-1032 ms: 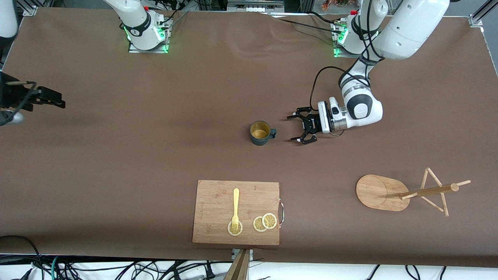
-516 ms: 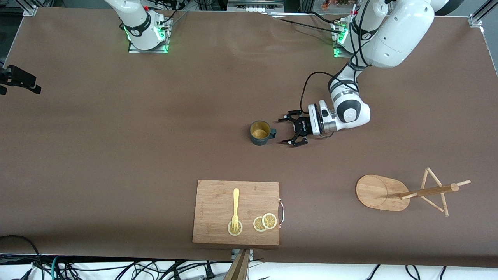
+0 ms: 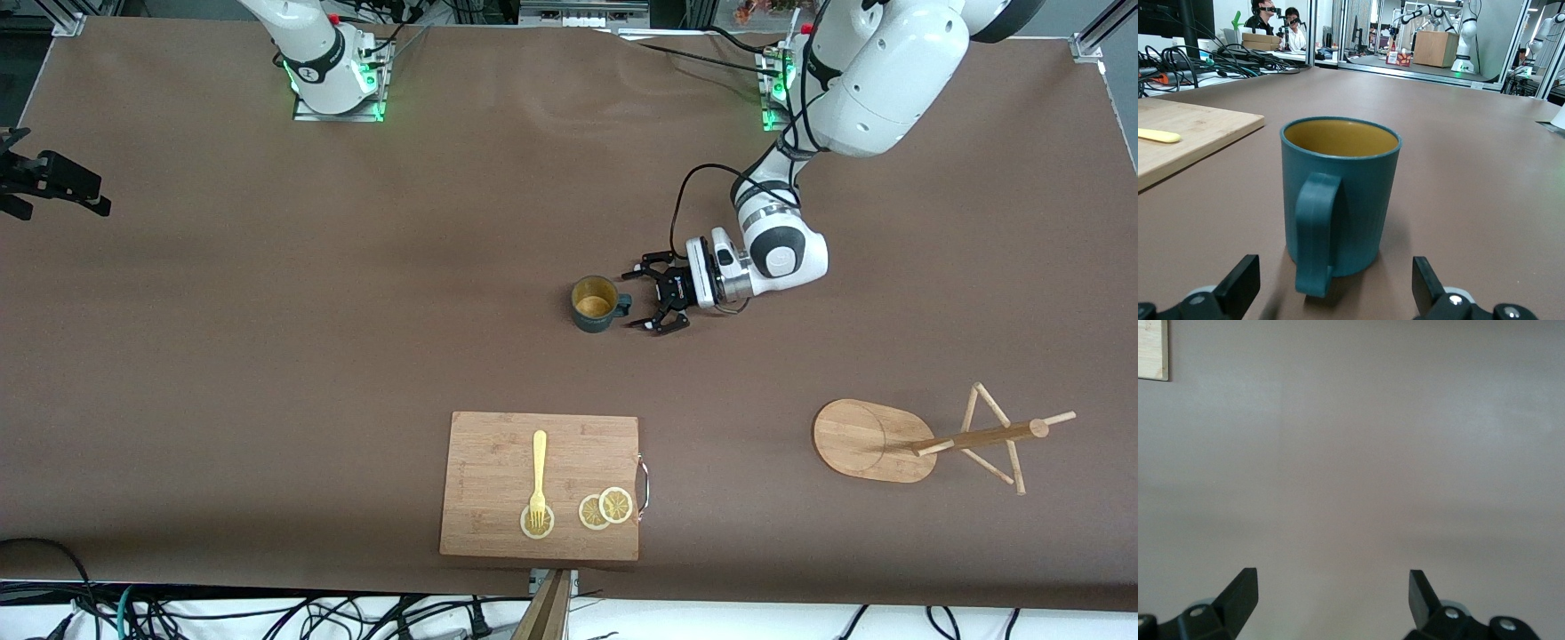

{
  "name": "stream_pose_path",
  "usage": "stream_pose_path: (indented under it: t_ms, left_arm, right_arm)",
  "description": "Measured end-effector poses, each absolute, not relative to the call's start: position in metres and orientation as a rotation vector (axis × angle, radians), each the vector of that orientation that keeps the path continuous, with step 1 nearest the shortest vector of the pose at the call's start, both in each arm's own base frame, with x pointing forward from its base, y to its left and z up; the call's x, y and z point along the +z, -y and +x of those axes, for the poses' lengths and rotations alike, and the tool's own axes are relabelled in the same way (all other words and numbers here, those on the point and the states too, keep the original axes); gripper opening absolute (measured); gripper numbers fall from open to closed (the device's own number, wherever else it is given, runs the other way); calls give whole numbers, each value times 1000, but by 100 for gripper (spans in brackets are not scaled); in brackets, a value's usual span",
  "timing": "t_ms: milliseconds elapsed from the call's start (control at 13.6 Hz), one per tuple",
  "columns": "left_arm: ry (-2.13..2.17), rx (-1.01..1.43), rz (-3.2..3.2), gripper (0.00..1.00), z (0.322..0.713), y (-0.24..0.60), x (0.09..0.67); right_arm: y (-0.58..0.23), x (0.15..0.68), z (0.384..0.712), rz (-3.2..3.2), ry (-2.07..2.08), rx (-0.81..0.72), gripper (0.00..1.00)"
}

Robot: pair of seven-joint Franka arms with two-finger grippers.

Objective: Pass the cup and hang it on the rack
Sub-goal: 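Close the left gripper on the teal mug's handle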

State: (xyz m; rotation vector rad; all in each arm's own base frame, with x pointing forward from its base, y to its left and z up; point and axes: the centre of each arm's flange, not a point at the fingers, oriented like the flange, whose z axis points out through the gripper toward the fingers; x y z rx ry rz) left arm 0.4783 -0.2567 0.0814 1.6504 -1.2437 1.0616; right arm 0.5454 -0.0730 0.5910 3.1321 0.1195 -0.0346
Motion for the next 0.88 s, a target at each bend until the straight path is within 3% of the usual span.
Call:
stream_pose_path:
  t_ms: [884]
  left_arm:
    - [1209, 1082, 1672, 98, 475, 274, 78]
  right_arm:
    - [77, 588, 550, 3141, -103, -5, 100]
